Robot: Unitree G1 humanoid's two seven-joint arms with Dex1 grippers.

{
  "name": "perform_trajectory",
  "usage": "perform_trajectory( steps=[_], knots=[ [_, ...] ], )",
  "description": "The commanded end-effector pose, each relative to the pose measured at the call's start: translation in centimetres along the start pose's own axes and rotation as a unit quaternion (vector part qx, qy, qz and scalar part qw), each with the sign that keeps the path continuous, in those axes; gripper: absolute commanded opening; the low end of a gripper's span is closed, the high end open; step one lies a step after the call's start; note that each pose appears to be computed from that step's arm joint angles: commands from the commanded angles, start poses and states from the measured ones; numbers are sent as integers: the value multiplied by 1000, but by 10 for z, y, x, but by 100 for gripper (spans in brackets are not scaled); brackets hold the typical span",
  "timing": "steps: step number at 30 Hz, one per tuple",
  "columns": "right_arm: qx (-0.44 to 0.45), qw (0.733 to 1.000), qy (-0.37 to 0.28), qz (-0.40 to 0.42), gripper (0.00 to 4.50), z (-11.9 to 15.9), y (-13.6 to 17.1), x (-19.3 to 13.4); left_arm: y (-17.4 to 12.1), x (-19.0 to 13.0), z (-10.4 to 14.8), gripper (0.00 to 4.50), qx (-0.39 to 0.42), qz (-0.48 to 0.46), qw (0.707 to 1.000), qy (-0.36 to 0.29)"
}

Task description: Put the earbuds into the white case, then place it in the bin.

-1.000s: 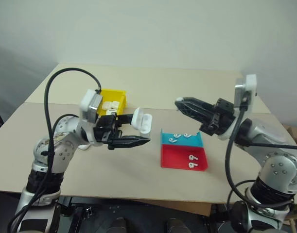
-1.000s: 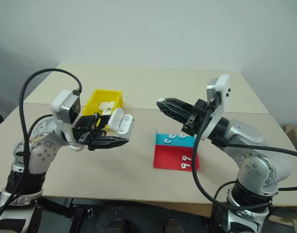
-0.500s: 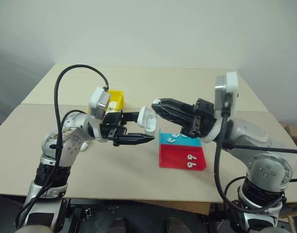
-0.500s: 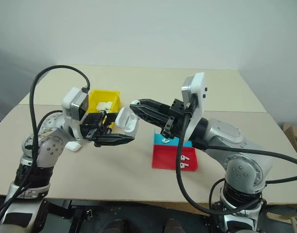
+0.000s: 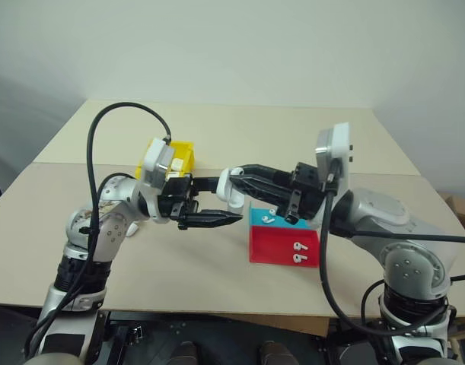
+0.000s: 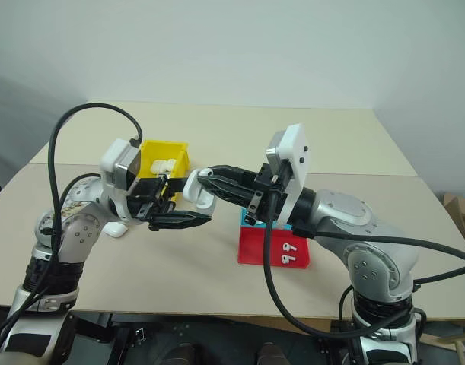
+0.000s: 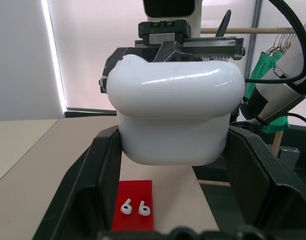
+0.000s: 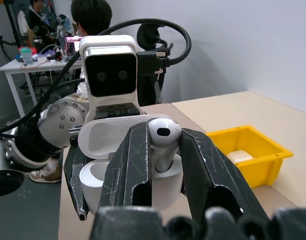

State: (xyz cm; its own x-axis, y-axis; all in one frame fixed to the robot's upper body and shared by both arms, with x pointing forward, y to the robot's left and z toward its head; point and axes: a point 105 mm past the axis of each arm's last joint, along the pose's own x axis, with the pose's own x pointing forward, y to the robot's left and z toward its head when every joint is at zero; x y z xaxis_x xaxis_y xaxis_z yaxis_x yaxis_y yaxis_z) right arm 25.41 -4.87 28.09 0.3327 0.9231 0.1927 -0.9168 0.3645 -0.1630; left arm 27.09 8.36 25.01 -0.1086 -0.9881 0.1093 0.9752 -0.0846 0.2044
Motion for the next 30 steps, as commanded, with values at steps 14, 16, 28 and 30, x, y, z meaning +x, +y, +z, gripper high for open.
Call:
perform_trajectory(
  steps=[14,16,28,30],
  knots=[
    [-38,999,-2,19,248,13,-6,-10,1,-2,13,276,48,13,999,-11],
    [-59,998,0,-11,248,23,-25,-19,1,-8,14,276,52,24,998,-3],
    [-285,883,358,102,248,-46,-115,-39,-2,-33,20,276,62,74,995,11],
    [-296,869,370,146,248,-55,-117,-33,-3,-34,19,276,63,79,995,12]
  ],
)
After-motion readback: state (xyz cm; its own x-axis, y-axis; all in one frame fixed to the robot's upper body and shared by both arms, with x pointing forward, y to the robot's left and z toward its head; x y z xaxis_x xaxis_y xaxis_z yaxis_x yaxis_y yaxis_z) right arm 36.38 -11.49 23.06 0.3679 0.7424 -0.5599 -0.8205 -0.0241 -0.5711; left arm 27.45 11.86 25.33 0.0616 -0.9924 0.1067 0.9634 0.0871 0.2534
